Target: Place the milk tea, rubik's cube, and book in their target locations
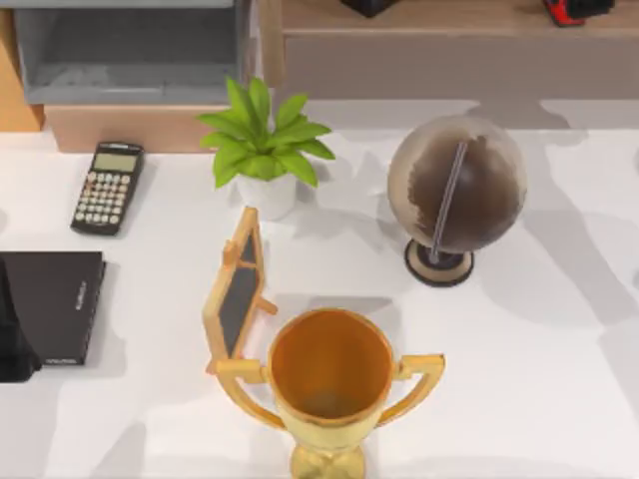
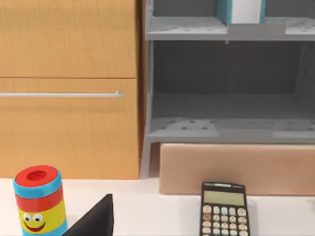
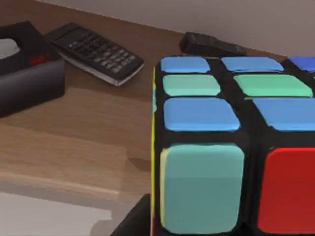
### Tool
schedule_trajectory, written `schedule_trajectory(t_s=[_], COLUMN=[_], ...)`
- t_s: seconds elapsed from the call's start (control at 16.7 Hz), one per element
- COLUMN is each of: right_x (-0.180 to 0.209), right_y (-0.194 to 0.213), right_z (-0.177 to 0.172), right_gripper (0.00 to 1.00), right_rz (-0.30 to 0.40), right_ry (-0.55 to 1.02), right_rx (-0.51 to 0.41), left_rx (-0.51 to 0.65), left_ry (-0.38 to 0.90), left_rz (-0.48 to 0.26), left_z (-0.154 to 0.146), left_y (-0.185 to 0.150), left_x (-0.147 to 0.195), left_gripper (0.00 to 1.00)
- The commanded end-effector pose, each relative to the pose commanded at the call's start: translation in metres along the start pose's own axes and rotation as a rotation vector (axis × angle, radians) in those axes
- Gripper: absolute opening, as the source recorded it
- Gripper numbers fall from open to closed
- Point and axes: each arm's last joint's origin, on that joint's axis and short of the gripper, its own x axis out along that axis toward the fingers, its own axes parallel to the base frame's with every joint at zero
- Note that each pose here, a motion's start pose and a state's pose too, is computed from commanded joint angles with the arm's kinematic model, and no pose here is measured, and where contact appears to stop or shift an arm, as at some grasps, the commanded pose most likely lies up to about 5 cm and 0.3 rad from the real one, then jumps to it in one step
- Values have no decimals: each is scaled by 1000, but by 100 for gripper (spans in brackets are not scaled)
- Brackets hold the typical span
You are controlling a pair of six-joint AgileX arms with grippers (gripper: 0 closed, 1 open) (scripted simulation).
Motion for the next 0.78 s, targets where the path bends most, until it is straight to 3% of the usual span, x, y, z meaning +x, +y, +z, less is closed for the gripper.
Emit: schedule_trajectory(t_s=[0.3,0.78], right_x=[-11,-13], right_y=[12,11], right_z=[61,70], right_gripper=[0,0], right_rz=[-37,-46], right_ry=[-342,-391], right_rx=[182,217], left_rx=[0,0], left_ry=[0,0], left_rz=[0,0], left_z=[0,0], left_y=[0,0], left_x=[0,0], left_gripper=[100,100])
